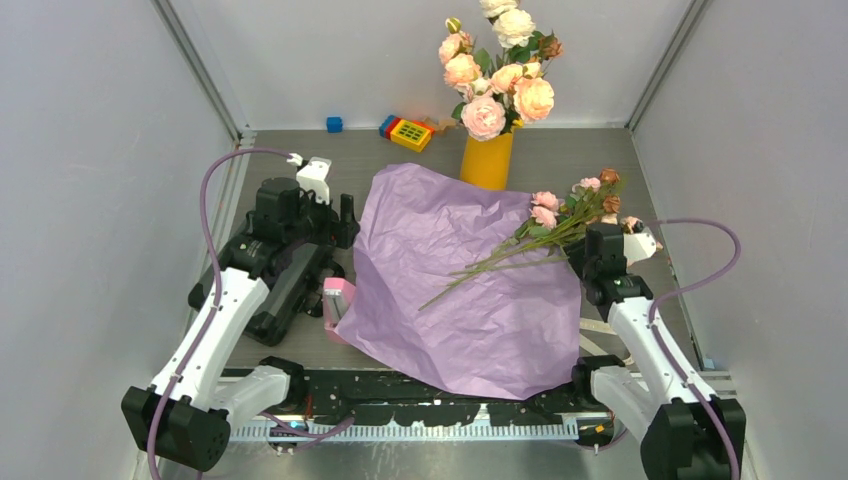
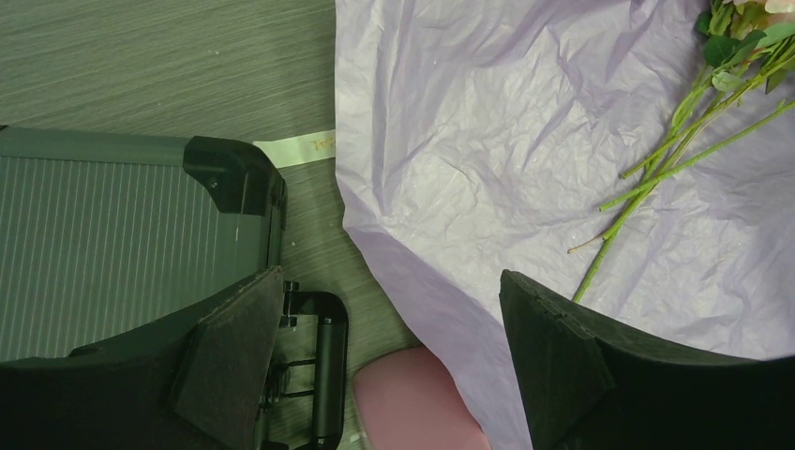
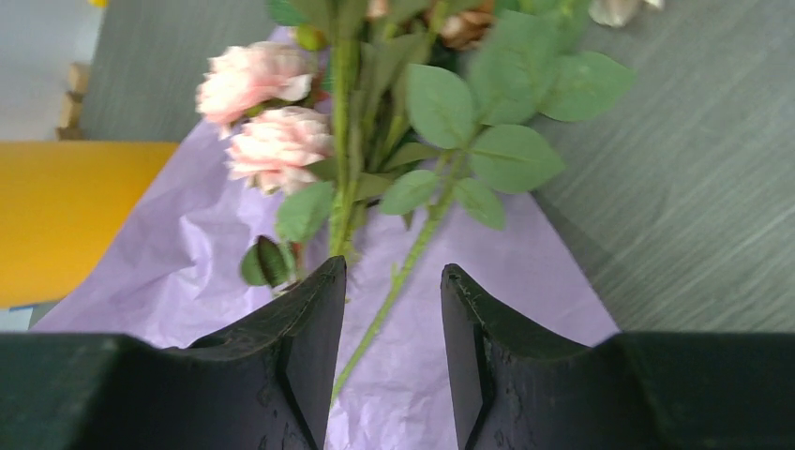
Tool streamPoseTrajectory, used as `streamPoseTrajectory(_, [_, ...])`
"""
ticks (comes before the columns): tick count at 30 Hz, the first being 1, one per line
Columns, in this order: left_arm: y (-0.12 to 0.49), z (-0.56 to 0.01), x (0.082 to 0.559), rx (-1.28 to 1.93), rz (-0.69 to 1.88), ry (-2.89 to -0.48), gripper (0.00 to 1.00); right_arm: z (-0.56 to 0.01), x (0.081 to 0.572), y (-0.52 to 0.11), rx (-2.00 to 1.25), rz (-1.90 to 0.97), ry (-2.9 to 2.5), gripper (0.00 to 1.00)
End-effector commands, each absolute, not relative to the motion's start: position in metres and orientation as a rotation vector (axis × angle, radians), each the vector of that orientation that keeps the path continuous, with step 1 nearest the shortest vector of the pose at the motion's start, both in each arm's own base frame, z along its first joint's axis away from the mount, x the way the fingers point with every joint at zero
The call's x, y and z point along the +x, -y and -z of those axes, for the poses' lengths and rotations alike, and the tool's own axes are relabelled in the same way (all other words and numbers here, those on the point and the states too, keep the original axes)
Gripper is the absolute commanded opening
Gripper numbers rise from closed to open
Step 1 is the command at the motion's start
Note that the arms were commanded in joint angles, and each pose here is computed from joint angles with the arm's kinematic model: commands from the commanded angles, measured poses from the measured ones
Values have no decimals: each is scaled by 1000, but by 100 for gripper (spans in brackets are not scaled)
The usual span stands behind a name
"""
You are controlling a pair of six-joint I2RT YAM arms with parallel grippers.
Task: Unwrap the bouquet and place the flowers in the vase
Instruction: Pick up the fake flower from the wrapping paper.
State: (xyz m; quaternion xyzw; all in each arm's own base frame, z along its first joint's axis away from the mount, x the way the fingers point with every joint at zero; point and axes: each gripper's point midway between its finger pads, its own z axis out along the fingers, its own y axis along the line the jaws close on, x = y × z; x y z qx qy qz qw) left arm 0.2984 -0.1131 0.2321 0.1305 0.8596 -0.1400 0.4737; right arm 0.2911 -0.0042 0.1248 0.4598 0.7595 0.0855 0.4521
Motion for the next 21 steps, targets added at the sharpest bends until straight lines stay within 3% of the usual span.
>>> streamPoseTrajectory(1, [115, -246, 300, 311, 356, -2046, 87, -117, 301, 15, 1309, -317, -1753, 47])
streamPoseTrajectory(10, [115, -246, 301, 310, 350, -2046, 88, -79, 301, 40, 1455, -283, -1709, 54])
streamPoseTrajectory(21, [117, -244, 300, 319, 354, -2052, 87, -61, 327, 48, 1459, -345, -1710, 53])
